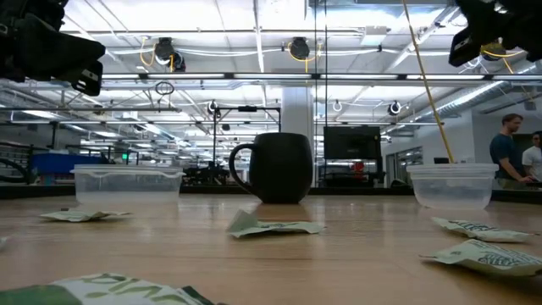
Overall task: Pick and place Stevia / Truvia into bins
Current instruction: Put the stevia packet into the round transparent container
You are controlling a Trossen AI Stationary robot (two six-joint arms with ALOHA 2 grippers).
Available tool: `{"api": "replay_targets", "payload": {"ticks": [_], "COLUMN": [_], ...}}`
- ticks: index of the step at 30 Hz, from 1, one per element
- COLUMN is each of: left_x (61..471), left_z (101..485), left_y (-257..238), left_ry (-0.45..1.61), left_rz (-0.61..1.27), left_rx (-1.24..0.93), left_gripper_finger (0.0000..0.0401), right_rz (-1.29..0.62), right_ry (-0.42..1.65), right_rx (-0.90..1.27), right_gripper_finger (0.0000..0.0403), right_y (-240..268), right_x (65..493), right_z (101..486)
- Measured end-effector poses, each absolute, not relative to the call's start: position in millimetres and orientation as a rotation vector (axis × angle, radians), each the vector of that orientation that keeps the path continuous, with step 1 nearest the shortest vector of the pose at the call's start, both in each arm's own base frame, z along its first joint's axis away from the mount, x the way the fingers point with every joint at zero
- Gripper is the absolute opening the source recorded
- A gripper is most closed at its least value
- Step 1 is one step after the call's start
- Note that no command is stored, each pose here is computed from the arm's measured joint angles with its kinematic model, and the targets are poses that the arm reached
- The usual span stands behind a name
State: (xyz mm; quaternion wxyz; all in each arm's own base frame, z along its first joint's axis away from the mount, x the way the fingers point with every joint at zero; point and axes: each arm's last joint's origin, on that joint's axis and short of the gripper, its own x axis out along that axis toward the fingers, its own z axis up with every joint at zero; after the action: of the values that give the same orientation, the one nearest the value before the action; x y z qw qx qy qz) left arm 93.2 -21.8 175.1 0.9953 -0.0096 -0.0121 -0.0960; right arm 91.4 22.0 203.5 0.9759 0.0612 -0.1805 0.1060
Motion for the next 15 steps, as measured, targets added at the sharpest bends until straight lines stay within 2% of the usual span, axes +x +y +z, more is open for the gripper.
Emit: {"api": "replay_targets", "payload": {"ticks": [5,12,15], "left_x": [93.2,93.2,93.2], "left_z": [175.1,175.0,175.0], "left_y": [-21.8,-21.8,-21.9], "left_ry": [-0.025,-0.024,-0.024], "left_rz": [-0.193,-0.192,-0.193], "left_rx": [-0.019,-0.019,-0.019], "left_gripper_finger": [0.0026,0.0026,0.0026], "right_rz": [0.05,0.163,0.143], "right_ry": [-0.315,-0.195,-0.088], "right_rx": [0.145,0.201,0.171], "right_gripper_finger": [0.01,0.01,0.01], "right_y": [18.0,24.7,26.7], "right_x": [95.0,108.5,117.5], "right_z": [199.2,190.4,179.7]}}
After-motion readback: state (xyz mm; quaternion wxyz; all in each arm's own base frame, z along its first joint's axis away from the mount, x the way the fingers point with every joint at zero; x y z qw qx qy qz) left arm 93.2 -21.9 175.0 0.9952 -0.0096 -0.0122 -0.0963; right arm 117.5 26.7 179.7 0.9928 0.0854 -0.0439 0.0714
